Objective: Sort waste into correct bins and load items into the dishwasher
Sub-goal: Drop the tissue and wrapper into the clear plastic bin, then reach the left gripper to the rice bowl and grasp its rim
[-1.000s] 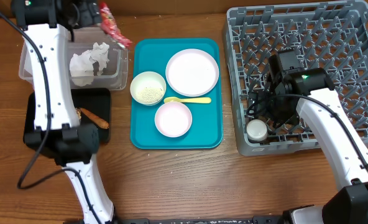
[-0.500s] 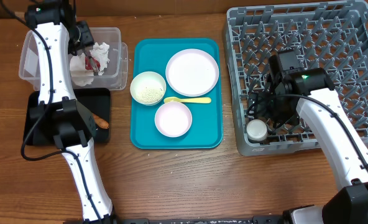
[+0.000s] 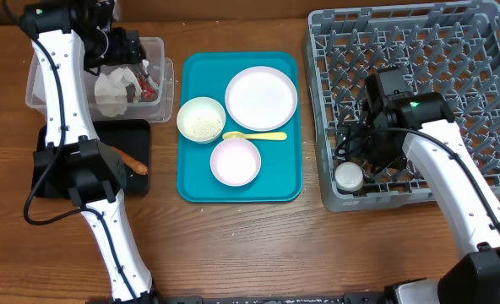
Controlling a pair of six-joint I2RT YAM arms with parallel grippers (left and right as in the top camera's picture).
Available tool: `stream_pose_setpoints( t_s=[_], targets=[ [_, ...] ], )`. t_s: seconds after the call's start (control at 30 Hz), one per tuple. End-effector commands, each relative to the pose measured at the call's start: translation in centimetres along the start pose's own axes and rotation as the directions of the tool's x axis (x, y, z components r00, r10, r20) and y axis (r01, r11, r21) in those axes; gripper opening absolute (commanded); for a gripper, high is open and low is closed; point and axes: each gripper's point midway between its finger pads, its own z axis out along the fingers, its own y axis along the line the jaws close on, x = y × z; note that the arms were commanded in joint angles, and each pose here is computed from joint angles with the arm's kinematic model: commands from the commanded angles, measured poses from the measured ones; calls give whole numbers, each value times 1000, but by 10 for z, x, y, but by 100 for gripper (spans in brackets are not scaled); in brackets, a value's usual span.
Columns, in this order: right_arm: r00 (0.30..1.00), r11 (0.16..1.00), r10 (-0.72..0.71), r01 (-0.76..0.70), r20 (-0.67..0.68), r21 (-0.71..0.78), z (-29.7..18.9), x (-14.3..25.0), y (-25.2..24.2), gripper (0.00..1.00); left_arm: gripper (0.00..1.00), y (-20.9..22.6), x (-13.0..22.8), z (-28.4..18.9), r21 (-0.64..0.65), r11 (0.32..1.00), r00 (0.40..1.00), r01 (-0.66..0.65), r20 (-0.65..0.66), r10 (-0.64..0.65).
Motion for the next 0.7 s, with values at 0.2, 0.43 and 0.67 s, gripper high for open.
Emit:
stream_pose_setpoints(
  t_s=[0.2,0.43,0.67],
  targets=[
    [1000,1000,-2,2,-2,-26,-4,0,5,91,63,97,17,-59,-563,695,890,448,207,-406],
    [1000,999,-3,3,-5,-32,-4,0,6,91,64,86,14,-53,-530,733,901,427,185,-392],
    [1000,999,-3,3,-4,-32,-4,0,6,91,66,-53,2,-22,178,984,1000,-12,4,11]
  ],
)
